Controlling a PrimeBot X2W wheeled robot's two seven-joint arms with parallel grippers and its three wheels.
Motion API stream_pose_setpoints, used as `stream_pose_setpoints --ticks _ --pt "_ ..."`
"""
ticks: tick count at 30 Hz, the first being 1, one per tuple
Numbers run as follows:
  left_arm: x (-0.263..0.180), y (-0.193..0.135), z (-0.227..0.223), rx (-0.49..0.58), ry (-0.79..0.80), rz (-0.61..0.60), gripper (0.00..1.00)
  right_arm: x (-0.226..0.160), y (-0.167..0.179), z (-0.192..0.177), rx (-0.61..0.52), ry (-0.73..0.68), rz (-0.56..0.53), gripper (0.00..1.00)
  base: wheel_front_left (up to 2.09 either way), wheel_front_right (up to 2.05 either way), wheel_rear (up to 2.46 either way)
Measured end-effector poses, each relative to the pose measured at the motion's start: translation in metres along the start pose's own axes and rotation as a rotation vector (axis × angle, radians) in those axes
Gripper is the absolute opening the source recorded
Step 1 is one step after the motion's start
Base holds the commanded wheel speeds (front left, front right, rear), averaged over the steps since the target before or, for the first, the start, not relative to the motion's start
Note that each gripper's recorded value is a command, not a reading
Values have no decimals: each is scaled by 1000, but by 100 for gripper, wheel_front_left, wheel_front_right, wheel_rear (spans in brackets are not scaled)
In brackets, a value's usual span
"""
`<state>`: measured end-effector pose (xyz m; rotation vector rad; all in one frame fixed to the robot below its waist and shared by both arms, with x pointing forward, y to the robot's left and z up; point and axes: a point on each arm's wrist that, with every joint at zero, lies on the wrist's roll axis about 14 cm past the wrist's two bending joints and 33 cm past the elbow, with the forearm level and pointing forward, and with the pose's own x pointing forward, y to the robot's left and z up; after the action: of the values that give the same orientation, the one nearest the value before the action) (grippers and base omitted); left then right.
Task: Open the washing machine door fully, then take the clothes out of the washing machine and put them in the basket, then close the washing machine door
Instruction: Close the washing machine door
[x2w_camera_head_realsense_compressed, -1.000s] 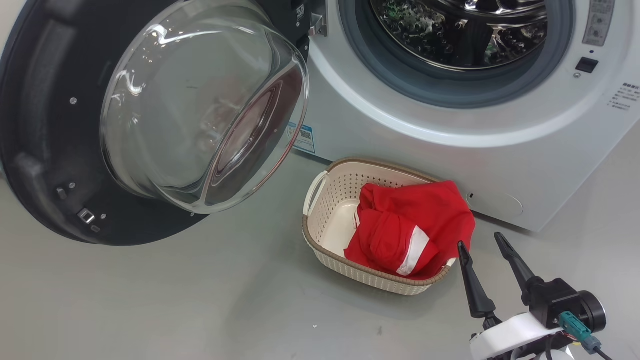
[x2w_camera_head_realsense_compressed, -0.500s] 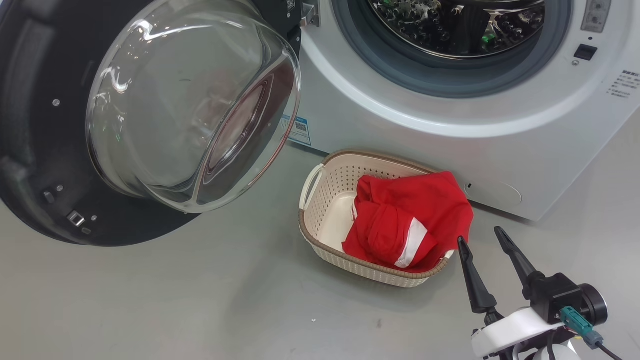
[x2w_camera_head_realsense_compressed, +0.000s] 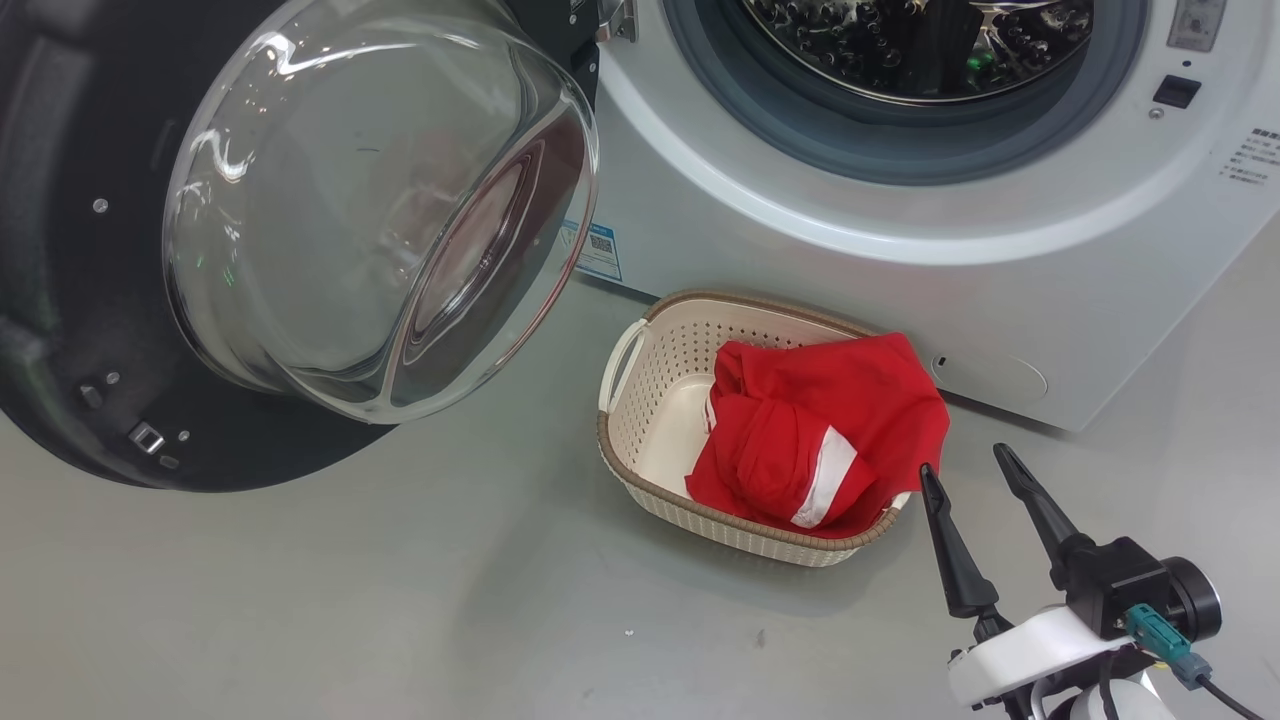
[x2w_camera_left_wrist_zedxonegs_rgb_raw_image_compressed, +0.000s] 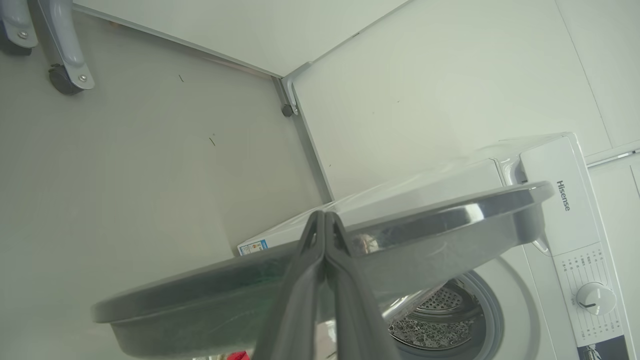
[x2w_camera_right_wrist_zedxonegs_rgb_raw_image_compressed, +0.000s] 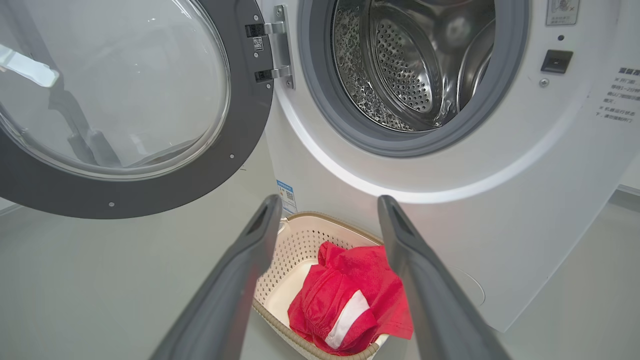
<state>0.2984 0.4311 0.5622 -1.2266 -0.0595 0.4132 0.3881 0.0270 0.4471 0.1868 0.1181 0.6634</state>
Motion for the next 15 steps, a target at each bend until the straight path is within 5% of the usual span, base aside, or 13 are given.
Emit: stream_pose_setpoints --ticks 15 --pt "3 -7 -43 -5 228 -49 0 -2 -2 -1 -6 4 -7 100 0 0 0"
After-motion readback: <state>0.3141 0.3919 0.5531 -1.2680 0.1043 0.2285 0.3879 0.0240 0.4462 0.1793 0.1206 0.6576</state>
